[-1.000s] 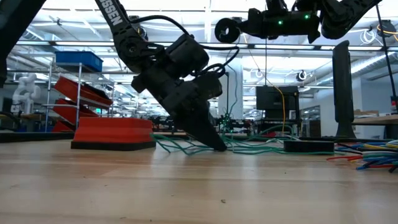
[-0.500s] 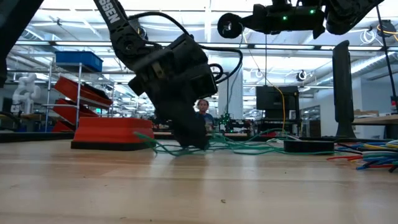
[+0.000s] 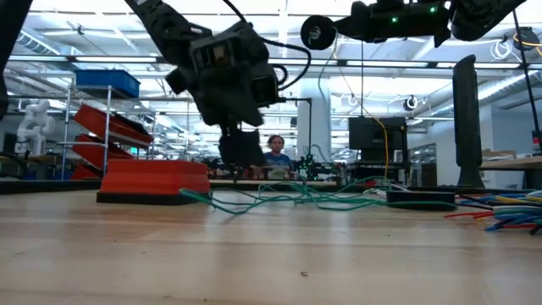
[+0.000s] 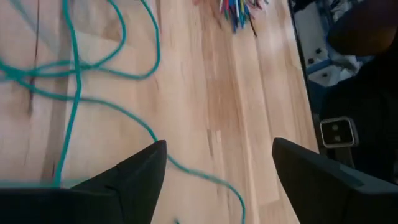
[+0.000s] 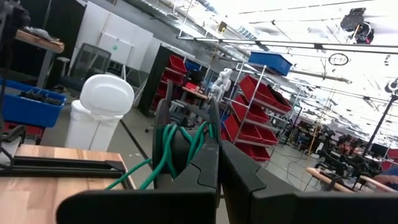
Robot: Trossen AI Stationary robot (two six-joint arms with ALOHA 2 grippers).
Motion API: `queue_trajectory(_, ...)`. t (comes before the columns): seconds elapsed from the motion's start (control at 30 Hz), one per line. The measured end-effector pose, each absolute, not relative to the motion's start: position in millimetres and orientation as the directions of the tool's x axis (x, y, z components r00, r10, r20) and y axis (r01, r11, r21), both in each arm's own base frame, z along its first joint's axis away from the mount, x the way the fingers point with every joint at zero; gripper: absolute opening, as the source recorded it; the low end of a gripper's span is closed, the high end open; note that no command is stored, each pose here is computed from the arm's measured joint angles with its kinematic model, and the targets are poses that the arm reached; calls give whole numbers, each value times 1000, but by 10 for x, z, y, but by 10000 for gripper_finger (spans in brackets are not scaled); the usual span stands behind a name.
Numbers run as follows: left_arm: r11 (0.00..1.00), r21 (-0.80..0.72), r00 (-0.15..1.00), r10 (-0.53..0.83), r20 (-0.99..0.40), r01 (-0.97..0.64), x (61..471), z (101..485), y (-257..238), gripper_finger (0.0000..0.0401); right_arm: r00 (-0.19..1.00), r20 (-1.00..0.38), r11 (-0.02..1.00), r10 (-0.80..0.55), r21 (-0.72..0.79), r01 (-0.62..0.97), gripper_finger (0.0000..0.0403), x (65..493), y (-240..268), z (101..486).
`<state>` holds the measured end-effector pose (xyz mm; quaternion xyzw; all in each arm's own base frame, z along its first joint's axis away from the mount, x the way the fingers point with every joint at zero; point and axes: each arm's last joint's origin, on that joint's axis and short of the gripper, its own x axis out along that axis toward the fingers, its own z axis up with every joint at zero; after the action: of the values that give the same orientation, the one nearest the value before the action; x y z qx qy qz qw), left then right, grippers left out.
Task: Coiling cords
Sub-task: Coil the green wire cable on the spool
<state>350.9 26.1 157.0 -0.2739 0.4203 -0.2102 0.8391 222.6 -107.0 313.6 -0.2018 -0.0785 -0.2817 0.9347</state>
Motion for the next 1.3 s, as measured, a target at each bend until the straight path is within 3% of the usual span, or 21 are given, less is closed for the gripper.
queue_trajectory(0.27,783,-614,544,-558,-626,96,3349,1758,352,299,831,251,761,-496,-335,555,0,2217,-1066,3135)
queue_trajectory(0.47,919,-391,694,-317,-646,56,3314,2054,487,299,831,251,761,-496,-335,556,0,2217,-1066,3136)
queue_trajectory(0.57,970,-234,798,-197,-570,73,3367,2217,529,299,831,251,761,-496,-335,556,0,2217,-1066,3135)
queue_trajectory(0.73,993,-9,948,-117,-297,120,3552,2445,595,299,834,252,767,-491,-329,551,0,2218,-1065,3136)
queue_trajectory(0.93,987,158,986,17,-164,9,3636,2443,819,299,855,254,794,-452,-323,515,0,2225,-1052,3137)
queue_trajectory(1.17,987,57,987,-146,-70,150,3686,2313,1059,299,856,253,800,-450,-312,513,0,2225,-1052,3136)
queue_trajectory(1.3,980,78,983,-185,-10,185,3683,2345,1105,299,857,253,805,-450,-300,511,0,2225,-1052,3136)
